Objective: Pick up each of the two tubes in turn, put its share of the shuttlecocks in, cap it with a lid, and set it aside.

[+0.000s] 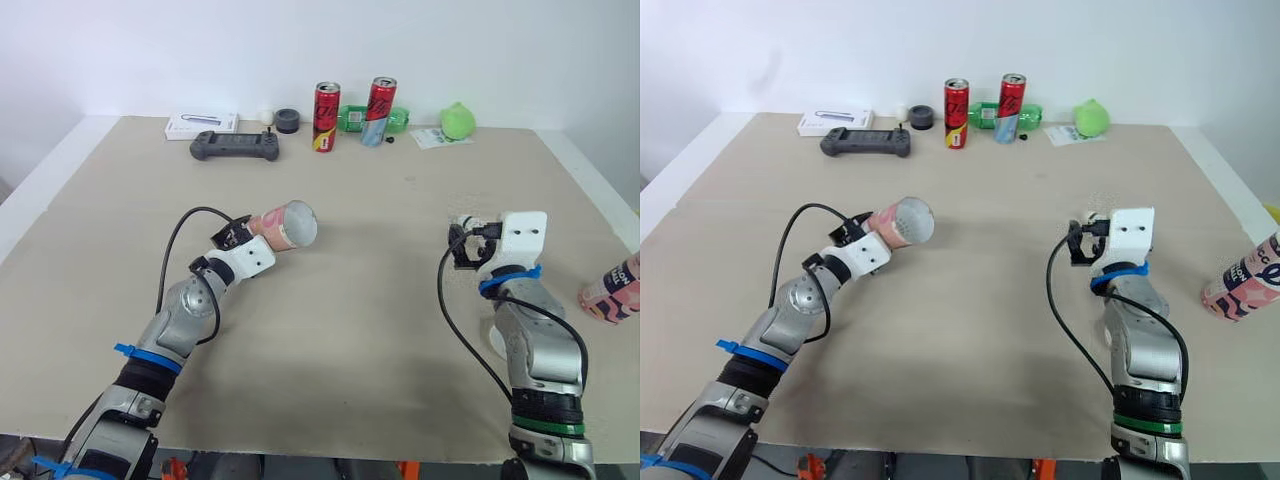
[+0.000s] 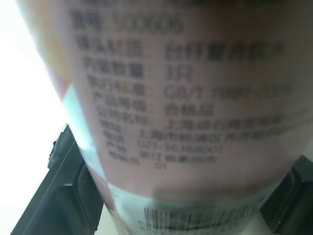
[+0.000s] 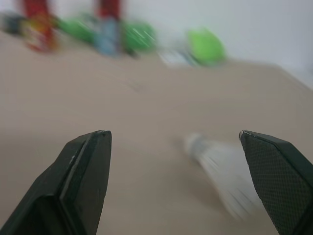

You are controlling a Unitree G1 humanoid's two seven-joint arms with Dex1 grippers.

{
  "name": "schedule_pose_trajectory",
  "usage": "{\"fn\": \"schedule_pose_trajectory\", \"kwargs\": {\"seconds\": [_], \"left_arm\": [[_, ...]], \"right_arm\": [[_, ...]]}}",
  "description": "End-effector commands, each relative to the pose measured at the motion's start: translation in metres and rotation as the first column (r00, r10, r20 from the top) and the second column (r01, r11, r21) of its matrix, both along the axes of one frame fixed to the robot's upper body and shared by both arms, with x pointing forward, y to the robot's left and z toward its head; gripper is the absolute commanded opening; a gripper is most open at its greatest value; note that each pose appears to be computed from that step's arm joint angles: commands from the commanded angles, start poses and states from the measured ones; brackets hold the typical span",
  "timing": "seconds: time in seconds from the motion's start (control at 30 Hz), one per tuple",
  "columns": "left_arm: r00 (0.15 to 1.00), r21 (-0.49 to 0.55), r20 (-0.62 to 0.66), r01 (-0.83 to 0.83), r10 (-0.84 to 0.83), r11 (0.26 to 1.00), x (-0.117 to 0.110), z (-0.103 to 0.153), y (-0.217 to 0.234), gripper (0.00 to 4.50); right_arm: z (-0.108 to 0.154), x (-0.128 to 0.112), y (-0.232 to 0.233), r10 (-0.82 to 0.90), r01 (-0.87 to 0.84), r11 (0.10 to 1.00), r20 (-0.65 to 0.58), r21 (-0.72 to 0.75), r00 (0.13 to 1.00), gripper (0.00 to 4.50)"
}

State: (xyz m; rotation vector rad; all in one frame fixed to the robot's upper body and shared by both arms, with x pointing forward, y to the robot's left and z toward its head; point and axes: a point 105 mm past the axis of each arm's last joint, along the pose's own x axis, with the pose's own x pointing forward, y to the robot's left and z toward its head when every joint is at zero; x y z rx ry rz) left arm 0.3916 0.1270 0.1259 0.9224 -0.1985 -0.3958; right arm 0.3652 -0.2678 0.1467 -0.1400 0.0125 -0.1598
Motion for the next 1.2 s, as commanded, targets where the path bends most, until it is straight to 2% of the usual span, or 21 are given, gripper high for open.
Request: {"fn": "schedule_pose_trajectory", "kwargs": {"seconds": [0.03, 0.4, 0.5, 0.7, 0.77, 0.83, 0.87, 0.93, 1.03, 1.1, 1.2], "left_arm": [[0.998, -0.017, 0.059, 0.012, -0.011, 1.000, 0.001, 0.017, -0.003, 3.63], [0.998, -0.015, 0.066, -0.004, 0.005, 1.000, 0.000, 0.019, 0.002, 3.63], [0.998, -0.014, 0.070, -0.004, 0.005, 1.000, 0.000, 0.021, 0.002, 3.63], [0.997, -0.009, 0.074, -0.009, 0.010, 1.000, 0.000, 0.022, 0.004, 3.63], [0.997, -0.007, 0.073, -0.008, 0.009, 1.000, 0.000, 0.022, 0.004, 3.63], [0.998, -0.003, 0.069, -0.007, 0.007, 1.000, 0.000, 0.021, 0.004, 3.63], [0.998, 0.003, 0.061, -0.010, 0.009, 1.000, 0.000, 0.019, 0.005, 3.63], [0.999, 0.008, 0.050, -0.013, 0.013, 1.000, 0.000, 0.017, 0.006, 3.63], [0.999, 0.012, 0.039, -0.015, 0.015, 1.000, 0.000, 0.016, 0.007, 3.63], [0.999, 0.012, 0.034, -0.018, 0.017, 1.000, 0.000, 0.015, 0.007, 3.63], [0.999, 0.013, 0.029, -0.018, 0.018, 1.000, 0.000, 0.013, 0.006, 3.63]], "right_arm": [[0.008, 0.006, -0.016, -0.082, 0.082, 0.997, 0.010, -0.012, 0.997, 4.47], [0.003, 0.037, -0.023, -0.086, 0.084, 0.995, 0.032, 0.053, 0.996, 4.47], [0.002, 0.042, -0.024, -0.086, 0.084, 0.995, 0.036, 0.058, 0.996, 3.20], [0.000, 0.044, -0.022, -0.069, 0.065, 0.994, 0.044, 0.086, 0.997, 0.04], [0.000, 0.042, -0.019, -0.046, 0.042, 0.996, 0.050, 0.085, 0.998, 0.04], [0.010, 0.041, -0.002, 0.075, -0.084, 0.992, 0.093, 0.098, 0.993, 0.04], [0.023, 0.038, 0.021, 0.223, -0.236, 0.968, 0.136, 0.083, 0.965, 0.04], [0.050, 0.021, 0.069, 0.496, -0.507, 0.862, 0.218, -0.003, 0.841, 0.04], [0.071, -0.018, 0.131, 0.786, -0.791, 0.607, 0.197, -0.072, 0.585, 0.04], [0.078, -0.036, 0.156, 0.869, -0.866, 0.489, 0.152, -0.104, 0.472, 0.04], [0.087, -0.049, 0.179, 0.916, -0.901, 0.401, 0.099, -0.168, 0.389, 0.04]]}}
